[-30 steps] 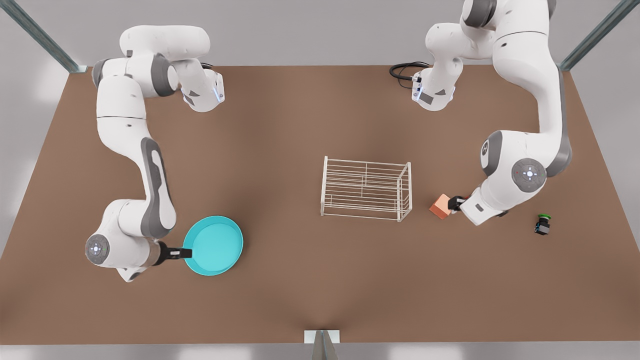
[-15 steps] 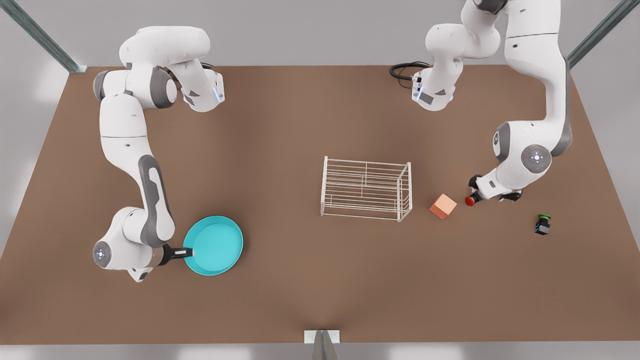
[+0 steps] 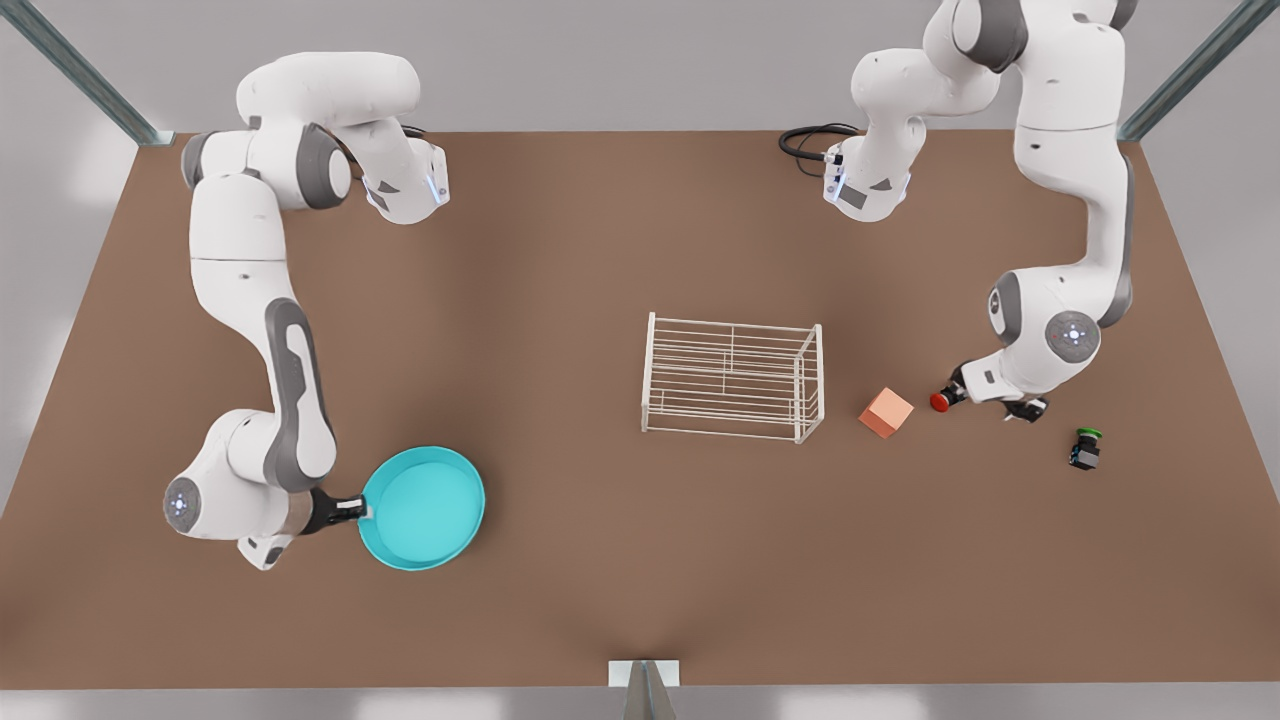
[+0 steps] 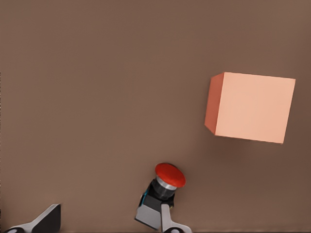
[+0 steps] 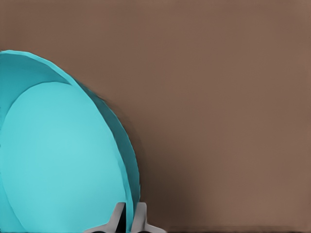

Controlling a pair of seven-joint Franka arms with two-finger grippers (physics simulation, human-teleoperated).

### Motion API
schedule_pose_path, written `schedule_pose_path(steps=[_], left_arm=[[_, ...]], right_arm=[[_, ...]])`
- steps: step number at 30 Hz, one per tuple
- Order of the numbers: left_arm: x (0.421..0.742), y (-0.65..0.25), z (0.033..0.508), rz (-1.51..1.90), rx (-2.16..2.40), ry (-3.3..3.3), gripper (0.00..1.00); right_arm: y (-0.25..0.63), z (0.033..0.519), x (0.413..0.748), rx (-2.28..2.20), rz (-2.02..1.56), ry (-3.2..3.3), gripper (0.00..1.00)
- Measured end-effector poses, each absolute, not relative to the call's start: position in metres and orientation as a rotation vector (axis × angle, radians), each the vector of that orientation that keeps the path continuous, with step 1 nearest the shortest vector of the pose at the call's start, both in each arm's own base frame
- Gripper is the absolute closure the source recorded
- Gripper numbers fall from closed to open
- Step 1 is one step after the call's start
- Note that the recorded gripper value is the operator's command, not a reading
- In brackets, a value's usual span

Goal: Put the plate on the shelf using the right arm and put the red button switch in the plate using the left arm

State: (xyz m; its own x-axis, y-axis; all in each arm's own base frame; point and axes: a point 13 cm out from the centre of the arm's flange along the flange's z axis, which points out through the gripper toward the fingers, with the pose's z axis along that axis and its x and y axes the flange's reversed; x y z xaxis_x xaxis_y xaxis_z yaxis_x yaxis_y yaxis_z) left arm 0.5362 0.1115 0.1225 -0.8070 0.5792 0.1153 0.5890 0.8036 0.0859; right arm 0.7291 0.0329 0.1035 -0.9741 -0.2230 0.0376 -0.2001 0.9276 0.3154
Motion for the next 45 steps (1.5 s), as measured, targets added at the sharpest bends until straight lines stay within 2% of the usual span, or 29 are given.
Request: schedule_pose_path(steps=[7, 12, 14, 19, 28, 32, 40, 42, 43, 44, 45], left_arm=[[0.520, 0.127, 0.110, -0.154, -1.029, -2.854, 0.00], [0.511, 0.125, 0.103, -0.135, -1.097, -2.813, 0.00], [0.508, 0.124, 0.099, -0.127, -1.119, -2.797, 0.00], [0.499, 0.117, 0.088, -0.100, -1.168, -2.755, 0.00], [0.493, 0.092, 0.057, -0.045, -1.230, -2.709, 0.00], [0.491, 0.095, 0.052, -0.042, -1.233, -2.708, 0.00], [0.485, 0.102, 0.040, -0.036, -1.235, -2.703, 0.00], [0.486, 0.102, 0.040, -0.041, -1.242, -2.705, 0.27], [0.487, 0.102, 0.040, -0.044, -1.248, -2.704, 0.32], [0.488, 0.102, 0.040, -0.047, -1.253, -2.704, 0.32], [0.489, 0.101, 0.040, -0.048, -1.257, -2.703, 0.32]], right_arm=[[0.021, 0.198, 0.734, 0.446, -0.423, -3.044, 0.84], [0.129, 0.244, 0.718, 0.667, -0.419, -2.999, 0.83], [0.156, 0.277, 0.710, 0.715, -0.412, -3.002, 0.83], [0.250, 0.328, 0.668, 0.810, -0.387, -2.963, 0.83], [0.458, 0.340, 0.562, 0.851, -0.345, -2.932, 0.82], [0.529, 0.310, 0.515, 0.806, -0.270, -2.959, 0.82], [0.567, 0.266, 0.511, 0.483, -0.233, -3.082, 0.82], [0.572, 0.265, 0.512, 0.405, -0.246, -3.103, 0.81], [0.574, 0.266, 0.512, 0.367, -0.253, -3.112, 0.51], [0.577, 0.266, 0.511, 0.333, -0.256, -3.119, 0.00], [0.580, 0.266, 0.510, 0.300, -0.258, -3.125, 0.00]])
